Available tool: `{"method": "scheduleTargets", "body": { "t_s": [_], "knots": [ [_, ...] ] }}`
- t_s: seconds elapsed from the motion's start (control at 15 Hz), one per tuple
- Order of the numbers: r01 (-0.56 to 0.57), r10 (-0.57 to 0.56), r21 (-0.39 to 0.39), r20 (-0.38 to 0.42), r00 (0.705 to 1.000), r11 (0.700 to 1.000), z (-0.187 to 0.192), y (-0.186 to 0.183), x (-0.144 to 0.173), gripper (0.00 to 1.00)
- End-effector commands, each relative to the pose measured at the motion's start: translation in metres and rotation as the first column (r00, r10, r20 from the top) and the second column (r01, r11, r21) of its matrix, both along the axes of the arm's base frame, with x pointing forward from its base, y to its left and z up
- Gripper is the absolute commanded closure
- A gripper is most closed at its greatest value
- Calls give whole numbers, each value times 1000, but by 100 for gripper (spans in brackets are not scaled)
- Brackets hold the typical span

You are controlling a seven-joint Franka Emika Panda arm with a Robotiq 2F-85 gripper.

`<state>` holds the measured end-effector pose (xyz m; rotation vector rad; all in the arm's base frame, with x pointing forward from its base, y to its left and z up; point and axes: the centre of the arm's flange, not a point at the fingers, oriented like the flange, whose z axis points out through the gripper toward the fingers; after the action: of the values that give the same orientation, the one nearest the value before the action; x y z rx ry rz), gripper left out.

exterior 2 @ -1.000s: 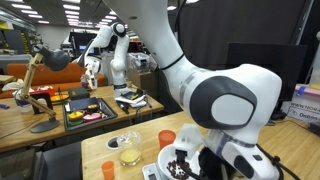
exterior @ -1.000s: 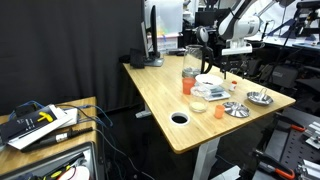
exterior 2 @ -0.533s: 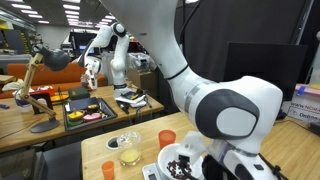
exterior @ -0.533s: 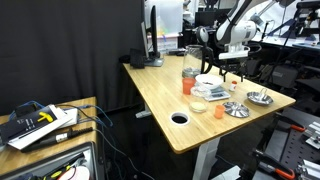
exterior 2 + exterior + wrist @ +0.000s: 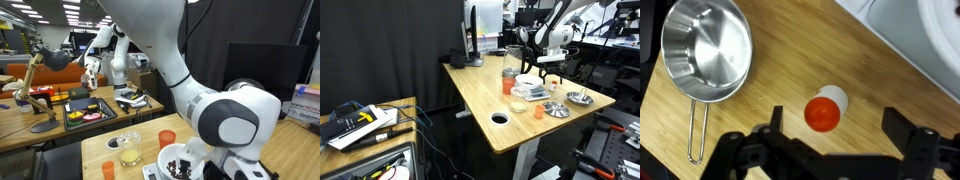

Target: Move the salt cellar to the left

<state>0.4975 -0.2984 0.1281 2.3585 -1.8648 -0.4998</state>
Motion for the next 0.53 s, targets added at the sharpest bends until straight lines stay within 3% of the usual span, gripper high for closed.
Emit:
{"method": "scheduleTargets", "body": {
  "t_s": [0.0, 0.47],
  "knots": [
    [26, -26, 19, 1, 1000, 999, 3, -4, -2, 0],
    [36, -35, 47, -7, 999, 998, 1, -5, -21, 0]
  ]
}}
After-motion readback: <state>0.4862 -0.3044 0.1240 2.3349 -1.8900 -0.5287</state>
